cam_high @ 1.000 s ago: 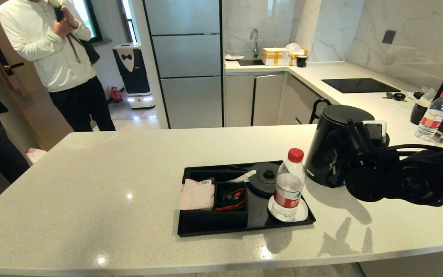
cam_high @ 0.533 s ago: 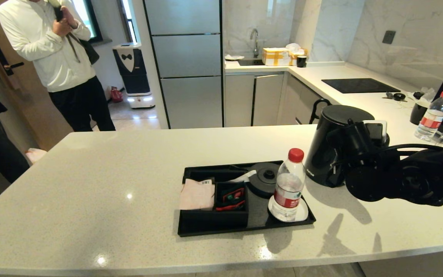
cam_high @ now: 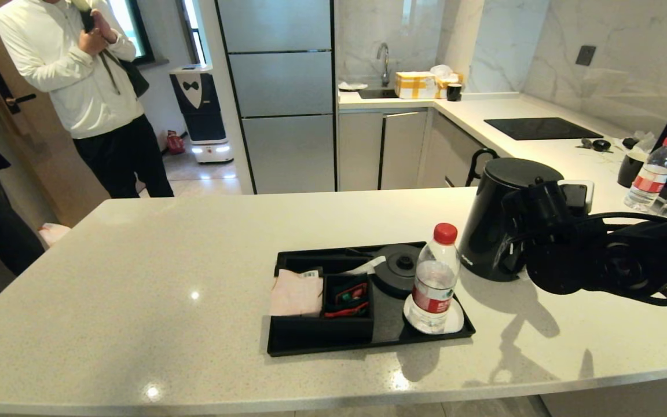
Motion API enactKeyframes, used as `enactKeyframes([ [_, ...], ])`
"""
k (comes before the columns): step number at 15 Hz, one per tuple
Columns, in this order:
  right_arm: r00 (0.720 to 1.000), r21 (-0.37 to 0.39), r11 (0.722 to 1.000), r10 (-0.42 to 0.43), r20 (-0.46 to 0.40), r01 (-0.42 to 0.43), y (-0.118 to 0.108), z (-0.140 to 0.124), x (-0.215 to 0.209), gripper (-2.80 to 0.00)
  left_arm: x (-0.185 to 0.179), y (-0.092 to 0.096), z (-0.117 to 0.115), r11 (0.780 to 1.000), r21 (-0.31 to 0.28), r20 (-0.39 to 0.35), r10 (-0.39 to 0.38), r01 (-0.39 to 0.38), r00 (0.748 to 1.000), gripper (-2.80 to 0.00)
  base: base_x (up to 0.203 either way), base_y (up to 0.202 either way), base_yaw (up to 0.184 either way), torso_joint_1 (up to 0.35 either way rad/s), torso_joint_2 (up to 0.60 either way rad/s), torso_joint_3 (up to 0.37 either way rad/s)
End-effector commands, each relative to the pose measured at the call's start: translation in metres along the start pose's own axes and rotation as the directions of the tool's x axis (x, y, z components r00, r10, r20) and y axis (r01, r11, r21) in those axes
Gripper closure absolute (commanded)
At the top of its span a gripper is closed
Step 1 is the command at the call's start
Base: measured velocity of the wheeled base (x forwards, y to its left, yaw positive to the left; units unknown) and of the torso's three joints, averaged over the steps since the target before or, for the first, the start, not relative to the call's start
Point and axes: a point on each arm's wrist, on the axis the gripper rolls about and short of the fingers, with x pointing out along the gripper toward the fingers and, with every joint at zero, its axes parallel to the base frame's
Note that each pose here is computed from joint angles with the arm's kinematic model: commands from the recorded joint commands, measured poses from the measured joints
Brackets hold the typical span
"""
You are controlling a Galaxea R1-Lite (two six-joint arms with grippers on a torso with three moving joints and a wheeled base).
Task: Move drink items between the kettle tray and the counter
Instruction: Return the kettle to its original position
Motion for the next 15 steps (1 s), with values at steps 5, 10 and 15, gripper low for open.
enactKeyframes([
  [5,0.999,0.016,0.999,-0.042,-0.011,0.043,0.008,-0.004,0.021,-2.80,0.000,0.000,0.000,1.000,0.000,-0.001,-0.001,0.001,1.000,0.00,0.000,0.000,0.000,0.000,0.00,0.000],
  [10,0.995,0.045,0.994,-0.094,-0.025,0.095,0.002,0.000,0.041,-2.80,0.000,0.000,0.000,1.000,0.000,-0.001,-0.001,0.001,1.000,0.00,0.000,0.000,0.000,0.000,0.00,0.000],
  [15,0.994,0.064,0.992,-0.104,-0.025,0.106,0.007,0.000,0.056,-2.80,0.000,0.000,0.000,1.000,0.000,-0.001,-0.001,0.001,1.000,0.00,0.000,0.000,0.000,0.000,0.00,0.000],
])
